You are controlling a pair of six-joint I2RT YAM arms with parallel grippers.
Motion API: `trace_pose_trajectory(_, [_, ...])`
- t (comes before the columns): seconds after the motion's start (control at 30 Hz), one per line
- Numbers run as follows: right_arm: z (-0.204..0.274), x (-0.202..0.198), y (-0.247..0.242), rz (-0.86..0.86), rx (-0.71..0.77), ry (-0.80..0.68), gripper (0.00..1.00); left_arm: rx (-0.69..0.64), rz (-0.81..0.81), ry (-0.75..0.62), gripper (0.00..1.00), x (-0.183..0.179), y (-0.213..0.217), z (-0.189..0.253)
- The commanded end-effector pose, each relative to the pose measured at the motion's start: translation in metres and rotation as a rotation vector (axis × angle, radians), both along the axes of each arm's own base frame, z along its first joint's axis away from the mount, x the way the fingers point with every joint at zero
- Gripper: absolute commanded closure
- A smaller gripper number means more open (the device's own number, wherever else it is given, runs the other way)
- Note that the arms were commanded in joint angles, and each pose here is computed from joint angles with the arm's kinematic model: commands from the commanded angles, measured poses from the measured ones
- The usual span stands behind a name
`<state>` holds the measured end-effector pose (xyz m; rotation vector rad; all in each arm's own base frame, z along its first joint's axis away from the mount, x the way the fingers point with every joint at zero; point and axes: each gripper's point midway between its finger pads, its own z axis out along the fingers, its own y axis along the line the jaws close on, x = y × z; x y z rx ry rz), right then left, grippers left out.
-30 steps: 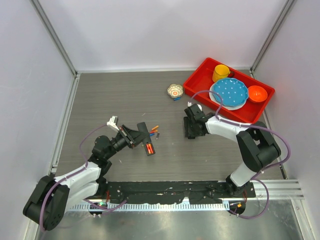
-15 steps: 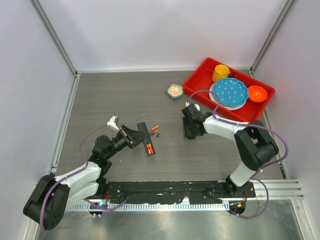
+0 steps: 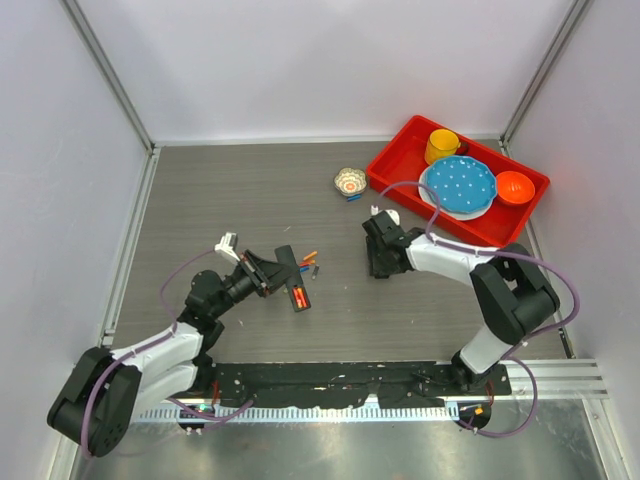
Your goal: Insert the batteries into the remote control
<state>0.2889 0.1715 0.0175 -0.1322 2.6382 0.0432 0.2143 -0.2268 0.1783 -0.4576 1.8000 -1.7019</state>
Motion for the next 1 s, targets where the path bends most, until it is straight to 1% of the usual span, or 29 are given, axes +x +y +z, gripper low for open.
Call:
trace_pose_trajectory(0.0, [0.004,-0.033,-0.025,-0.011,-0.073,0.066,0.72,-0.020,-0.010,-0.089,1.00,0.005,-0.005,0.022])
trace_pose_trajectory(0.03, [0.023,-0.029,-0.021,-0.011,-0.036,0.020,0.73,-0.021,-0.011,-0.093,1.00,0.006,-0.006,0.024])
trace_pose_trajectory(0.13, [0.056,-0.033,-0.018,0.019,-0.008,-0.031,0.74,-0.019,0.007,-0.109,1.00,0.014,-0.009,0.029])
trace_pose_trajectory(0.27, [0.112,-0.046,-0.015,0.077,0.048,-0.120,0.76,-0.018,0.013,-0.140,1.00,0.026,-0.020,0.037])
trace_pose_trajectory(0.3, [0.120,-0.049,-0.013,0.092,0.058,-0.131,0.76,-0.039,0.017,-0.172,1.00,0.029,-0.024,0.047])
trace_pose_trajectory(0.33, [0.131,-0.052,-0.007,0.114,0.080,-0.148,0.76,-0.032,0.021,-0.156,1.00,0.033,-0.027,0.040])
trace_pose_trajectory(0.4, [0.144,-0.062,-0.005,0.138,0.100,-0.153,0.77,-0.084,0.046,-0.193,1.00,0.039,-0.028,0.051])
trace_pose_trajectory(0.43, [0.153,-0.065,-0.001,0.156,0.119,-0.158,0.77,-0.084,0.053,-0.174,1.00,0.044,-0.031,0.042])
trace_pose_trajectory(0.47, [0.156,-0.074,0.004,0.178,0.122,-0.149,0.77,-0.122,0.057,-0.218,1.00,0.044,-0.031,0.053])
trace_pose_trajectory(0.5, [0.161,-0.078,0.006,0.194,0.128,-0.155,0.78,-0.142,0.052,-0.218,1.00,0.046,-0.033,0.056])
trace_pose_trajectory(0.53, [0.169,-0.080,0.010,0.208,0.137,-0.166,0.78,-0.136,0.053,-0.190,1.00,0.051,-0.037,0.044])
trace_pose_trajectory(0.57, [0.171,-0.089,0.015,0.238,0.131,-0.158,0.78,-0.170,0.055,-0.227,1.00,0.051,-0.038,0.054])
trace_pose_trajectory(0.6, [0.173,-0.093,0.018,0.251,0.130,-0.158,0.78,-0.188,0.051,-0.223,1.00,0.050,-0.041,0.054])
trace_pose_trajectory(0.67, [0.179,-0.098,0.024,0.275,0.123,-0.158,0.77,-0.183,0.056,-0.204,1.00,0.056,-0.048,0.047])
trace_pose_trajectory(0.8, [0.187,-0.108,0.047,0.324,0.157,-0.161,0.77,-0.174,0.059,-0.244,1.00,0.053,-0.062,0.053])
trace_pose_trajectory(0.97, [0.181,-0.109,0.068,0.340,0.194,-0.146,0.77,-0.156,0.078,-0.302,1.00,0.052,-0.070,0.060])
